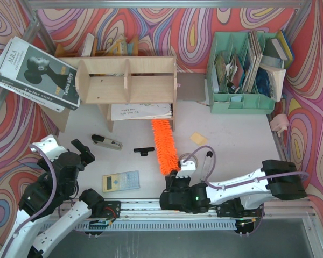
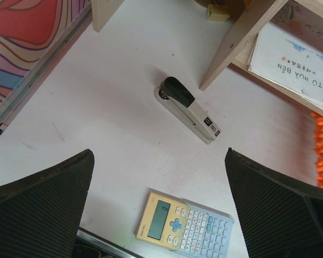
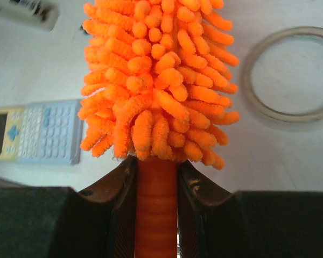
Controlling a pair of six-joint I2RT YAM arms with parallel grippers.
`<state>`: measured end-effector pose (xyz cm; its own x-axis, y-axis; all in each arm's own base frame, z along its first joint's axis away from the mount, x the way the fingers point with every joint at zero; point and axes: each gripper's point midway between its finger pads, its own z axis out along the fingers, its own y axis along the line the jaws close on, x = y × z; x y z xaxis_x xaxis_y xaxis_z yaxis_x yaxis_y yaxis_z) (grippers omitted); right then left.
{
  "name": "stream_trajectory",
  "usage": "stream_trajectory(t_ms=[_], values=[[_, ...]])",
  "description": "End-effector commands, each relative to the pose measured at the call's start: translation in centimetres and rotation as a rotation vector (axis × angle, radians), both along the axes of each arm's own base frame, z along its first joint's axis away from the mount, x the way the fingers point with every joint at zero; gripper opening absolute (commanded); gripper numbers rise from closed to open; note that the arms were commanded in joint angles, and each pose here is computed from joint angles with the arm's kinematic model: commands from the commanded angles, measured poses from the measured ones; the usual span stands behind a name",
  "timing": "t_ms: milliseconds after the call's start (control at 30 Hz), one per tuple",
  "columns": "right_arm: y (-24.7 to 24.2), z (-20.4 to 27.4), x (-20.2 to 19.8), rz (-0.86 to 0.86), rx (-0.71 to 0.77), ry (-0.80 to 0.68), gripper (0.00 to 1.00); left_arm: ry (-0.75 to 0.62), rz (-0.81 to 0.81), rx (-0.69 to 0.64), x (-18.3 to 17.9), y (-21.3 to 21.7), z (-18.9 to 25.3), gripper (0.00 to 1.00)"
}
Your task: Dust the bookshelf with a duster
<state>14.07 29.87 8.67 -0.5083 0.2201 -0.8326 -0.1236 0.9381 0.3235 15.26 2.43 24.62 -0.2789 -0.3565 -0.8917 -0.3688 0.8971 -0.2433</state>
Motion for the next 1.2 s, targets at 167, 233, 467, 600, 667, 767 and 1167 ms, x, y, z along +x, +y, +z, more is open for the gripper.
stream_trajectory(t_ms=[167,233,467,600,667,767,1167], values=[[-6.2,1.2,1.7,-0.315,0.034,-0.062,0.0,-0.01,-0.008,0.006,-0.1,0.1,0.2,0.98],[-6.1,0.9,1.6,-0.316,0.035,-0.051,0.0,-0.01,-0.007,0.006,0.0,0.1,0.2,0.98],[-4.5,-1.5,2.1,-0.251,0.005,0.06,0.0,-0.01,-0.007,0.006,-0.1,0.1,0.2,0.98],[-4.0,-2.4,2.2,-0.245,-0.008,0.114,0.0,-0.009,-0.008,0.007,0.0,0.1,0.1,0.98],[-4.0,-3.1,2.3,-0.259,-0.03,0.151,0.0,-0.009,-0.007,0.008,0.0,0.1,0.2,0.98],[-4.2,-3.5,2.5,-0.277,-0.052,0.173,0.0,-0.008,-0.006,0.008,-0.1,0.1,0.2,0.98],[-3.4,1.6,2.5,-0.2,0.071,-0.004,0.0,-0.008,-0.007,0.01,0.0,0.1,0.2,0.98]])
